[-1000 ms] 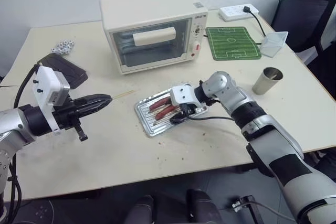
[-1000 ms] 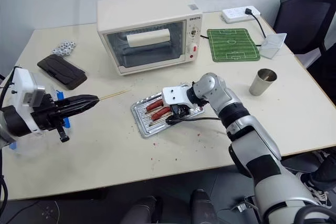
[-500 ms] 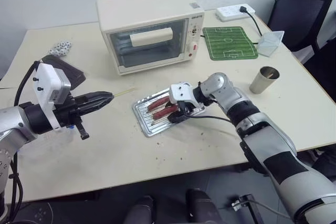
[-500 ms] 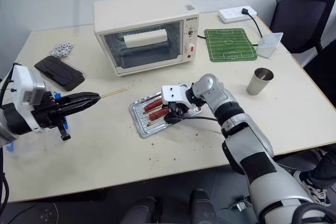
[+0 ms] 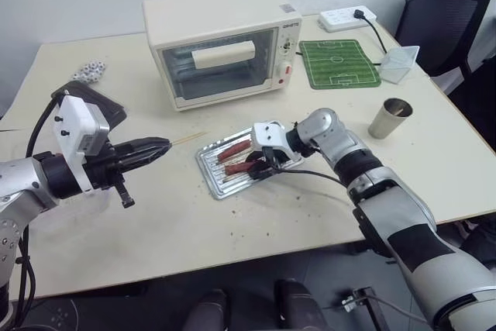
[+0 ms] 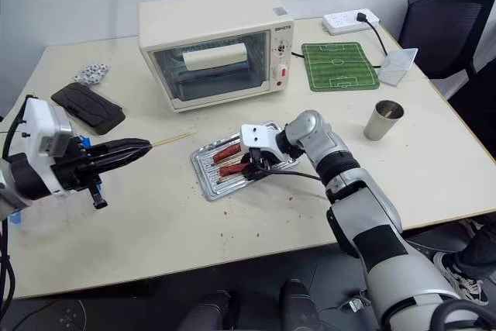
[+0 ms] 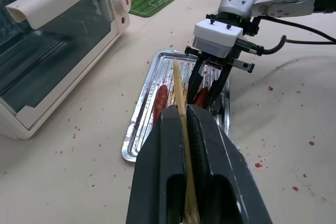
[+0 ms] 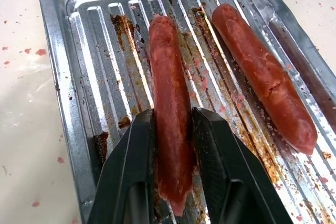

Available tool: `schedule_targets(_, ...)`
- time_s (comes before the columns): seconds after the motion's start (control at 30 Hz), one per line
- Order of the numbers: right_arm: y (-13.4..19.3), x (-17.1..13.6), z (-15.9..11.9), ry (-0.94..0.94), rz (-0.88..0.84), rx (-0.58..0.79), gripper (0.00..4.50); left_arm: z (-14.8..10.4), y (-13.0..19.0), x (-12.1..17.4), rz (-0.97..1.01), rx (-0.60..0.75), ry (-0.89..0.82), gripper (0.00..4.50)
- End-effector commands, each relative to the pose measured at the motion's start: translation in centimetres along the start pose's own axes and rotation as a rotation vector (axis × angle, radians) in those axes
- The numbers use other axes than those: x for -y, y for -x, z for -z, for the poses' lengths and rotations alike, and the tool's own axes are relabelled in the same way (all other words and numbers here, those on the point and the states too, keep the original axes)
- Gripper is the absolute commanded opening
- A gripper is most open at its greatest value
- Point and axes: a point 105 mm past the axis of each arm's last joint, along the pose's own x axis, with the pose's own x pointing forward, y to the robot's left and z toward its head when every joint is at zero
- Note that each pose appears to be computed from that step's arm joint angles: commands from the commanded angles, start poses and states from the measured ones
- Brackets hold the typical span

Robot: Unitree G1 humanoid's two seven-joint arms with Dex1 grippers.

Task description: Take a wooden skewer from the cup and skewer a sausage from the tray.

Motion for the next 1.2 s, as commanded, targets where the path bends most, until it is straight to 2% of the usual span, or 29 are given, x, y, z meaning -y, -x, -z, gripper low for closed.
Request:
schedule_targets(0.03, 0.1, -0.2, 0.4, -0.007, -0.001, -0.010, 0.32, -0.8, 0.2, -0.3, -0.013, 0.017, -0.042, 0.00)
schedule_targets(0.2, 1.3, 0.1, -0.2, -0.002, 0.001, 0.007, 0.32, -0.7, -0.2, -0.2, 0.019, 0.018, -0.038, 0.00)
schedule_targets(0.4, 5.6, 0.3, -2.2, 0.018, -0.031, 0.011, 0.32, -0.9, -1.1, 0.1, 0.138, 0.003, -0.045, 0.00)
schedule_targets(0.47, 7.5, -0.9, -3.1, -0.055, -0.083, 0.023, 0.32, -1.2, -1.5, 0.1, 0.196, 0.001, -0.058, 0.00)
schedule_targets(0.67, 12.9, -7.6, -5.1, -0.273, -0.264, 0.014, 0.32, -1.7, -3.0, 0.6, 0.387, -0.008, -0.096, 0.00)
schedule_targets(0.77, 14.9, -9.8, -6.4, -0.391, -0.316, 0.042, 0.32, -1.7, -3.9, 0.9, 0.467, -0.007, -0.109, 0.00)
schedule_targets(0.9, 16.3, -11.3, -7.6, -0.481, -0.343, 0.065, 0.32, -1.8, -4.9, 1.8, 0.562, 0.011, -0.122, 0.00)
schedule_targets(1.03, 16.7, -11.3, -8.5, -0.546, -0.332, 0.108, 0.32, -2.4, -6.2, 2.7, 0.635, 0.047, -0.133, 0.00)
schedule_targets(1.2, 16.5, -11.2, -8.0, -0.570, -0.302, 0.106, 0.32, -3.0, -6.6, 3.6, 0.681, 0.072, -0.133, 0.00)
